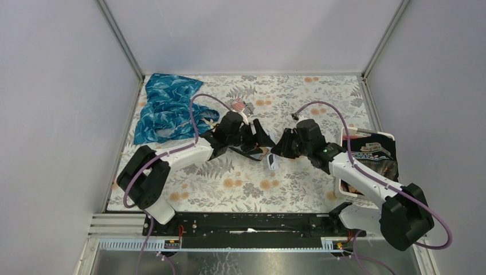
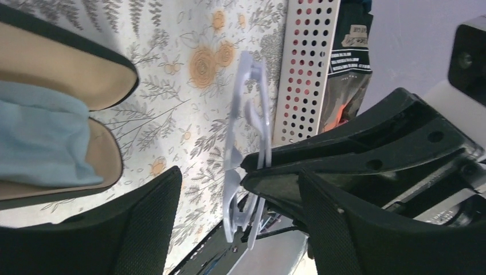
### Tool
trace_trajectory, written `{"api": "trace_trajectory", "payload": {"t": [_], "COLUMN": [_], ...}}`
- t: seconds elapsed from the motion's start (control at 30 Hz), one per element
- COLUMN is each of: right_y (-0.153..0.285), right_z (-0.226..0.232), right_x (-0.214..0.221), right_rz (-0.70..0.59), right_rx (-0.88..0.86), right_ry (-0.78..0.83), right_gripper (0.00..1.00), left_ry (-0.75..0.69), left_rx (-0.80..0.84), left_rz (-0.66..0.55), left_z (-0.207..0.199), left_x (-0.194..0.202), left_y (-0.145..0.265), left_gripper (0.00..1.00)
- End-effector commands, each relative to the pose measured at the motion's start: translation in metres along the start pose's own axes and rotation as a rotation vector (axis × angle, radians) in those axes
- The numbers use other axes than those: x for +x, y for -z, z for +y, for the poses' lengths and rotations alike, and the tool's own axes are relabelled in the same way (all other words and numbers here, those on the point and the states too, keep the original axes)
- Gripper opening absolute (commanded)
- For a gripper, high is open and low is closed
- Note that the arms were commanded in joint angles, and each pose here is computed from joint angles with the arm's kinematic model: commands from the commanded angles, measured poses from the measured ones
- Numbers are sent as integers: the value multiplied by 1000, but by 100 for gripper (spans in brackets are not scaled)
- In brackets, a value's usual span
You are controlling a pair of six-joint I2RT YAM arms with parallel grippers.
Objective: Organize the sunglasses
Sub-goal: Pick up the sunglasses from the center of the board.
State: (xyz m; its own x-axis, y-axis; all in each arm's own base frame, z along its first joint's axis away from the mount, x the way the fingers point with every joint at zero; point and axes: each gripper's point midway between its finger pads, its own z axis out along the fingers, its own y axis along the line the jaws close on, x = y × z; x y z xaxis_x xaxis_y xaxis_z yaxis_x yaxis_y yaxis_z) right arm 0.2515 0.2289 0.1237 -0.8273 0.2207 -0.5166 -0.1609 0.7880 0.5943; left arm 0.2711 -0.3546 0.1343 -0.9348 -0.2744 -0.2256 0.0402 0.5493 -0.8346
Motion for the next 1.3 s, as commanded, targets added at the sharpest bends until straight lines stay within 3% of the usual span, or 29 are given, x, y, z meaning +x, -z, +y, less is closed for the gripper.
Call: {"api": "trace_trajectory", "payload": {"t": [0.0,0.2,0.57,0.9,1.1,1.27], "right_y": [9,8,11,10,10,10], "right_z": [21,23,29,29,30,30], "right_x": [-10,-9,-10,-10,-10,-10], "right_rz": [-35,-28,-31,-27,-25,-24], "right_rx": [-90,-104,-128,-129,-132,-134], "right_ry": [-2,-5,-9,-8,-7,-10], "right_gripper": [0,0,0,0,0,0], "left_ry": [-31,-12,-13,16,20,19], "left_rx": [78,77,25,-34,-48,-21], "left_rz": [-34,-22,-104,-184,-190,-157], "left_z": [-29,-30,-19,-6,-3,-7], "left_x": [-7,1,-11,-18,-18,-13], "left_y": [-11,-19,-18,-6,-5,-8], "left_gripper": [75,64,49,50,68,61]}}
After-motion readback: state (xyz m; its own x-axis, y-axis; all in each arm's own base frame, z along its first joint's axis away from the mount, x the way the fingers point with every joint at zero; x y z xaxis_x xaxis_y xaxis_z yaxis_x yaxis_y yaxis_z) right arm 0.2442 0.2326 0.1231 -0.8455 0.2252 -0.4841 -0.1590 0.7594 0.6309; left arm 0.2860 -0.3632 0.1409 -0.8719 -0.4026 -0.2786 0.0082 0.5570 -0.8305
